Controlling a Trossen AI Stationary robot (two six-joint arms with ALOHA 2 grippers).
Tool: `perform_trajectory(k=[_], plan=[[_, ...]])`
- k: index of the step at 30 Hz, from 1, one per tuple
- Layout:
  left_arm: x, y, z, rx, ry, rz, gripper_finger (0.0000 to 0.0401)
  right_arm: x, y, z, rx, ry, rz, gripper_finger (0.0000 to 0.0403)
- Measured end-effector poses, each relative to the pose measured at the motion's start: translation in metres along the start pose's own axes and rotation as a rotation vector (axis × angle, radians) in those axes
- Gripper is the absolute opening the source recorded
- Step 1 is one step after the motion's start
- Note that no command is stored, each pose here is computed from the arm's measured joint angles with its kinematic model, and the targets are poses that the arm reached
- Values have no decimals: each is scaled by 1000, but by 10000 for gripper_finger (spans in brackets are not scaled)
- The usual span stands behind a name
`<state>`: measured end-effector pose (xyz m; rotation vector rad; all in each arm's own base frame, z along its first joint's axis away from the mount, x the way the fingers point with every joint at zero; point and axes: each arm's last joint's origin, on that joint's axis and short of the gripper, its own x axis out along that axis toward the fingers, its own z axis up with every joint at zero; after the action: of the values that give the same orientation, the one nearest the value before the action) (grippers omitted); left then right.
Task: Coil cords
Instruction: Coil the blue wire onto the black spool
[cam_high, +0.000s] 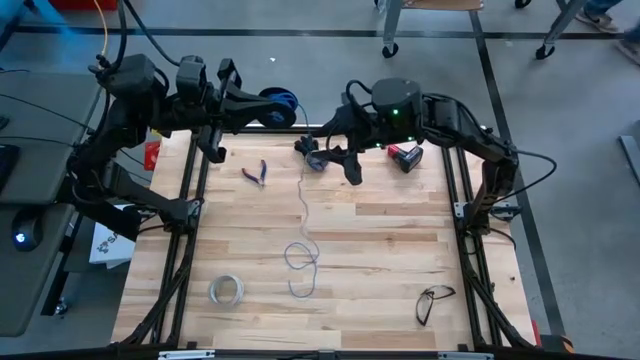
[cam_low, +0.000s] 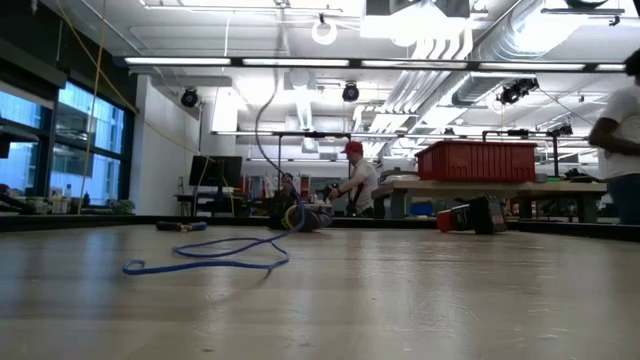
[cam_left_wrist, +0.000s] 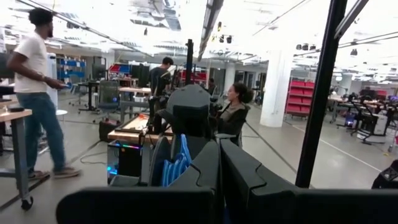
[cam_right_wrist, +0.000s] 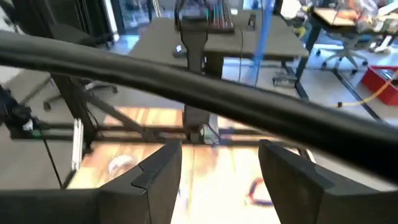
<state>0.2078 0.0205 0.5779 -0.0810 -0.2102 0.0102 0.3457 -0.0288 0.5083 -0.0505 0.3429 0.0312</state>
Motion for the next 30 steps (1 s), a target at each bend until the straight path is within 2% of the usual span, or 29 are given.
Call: perform_trajectory(k=[10,20,30], plan=[[-4,-1,3,11,-9,-1,0,8,0,1,32,-22,27,201],[-12,-2,7,12,-19,-2,0,10,-1,5,60,-69,17,155],[-12,-2,7,12,-19,-2,0,14,0,6,79,-87,51,146]])
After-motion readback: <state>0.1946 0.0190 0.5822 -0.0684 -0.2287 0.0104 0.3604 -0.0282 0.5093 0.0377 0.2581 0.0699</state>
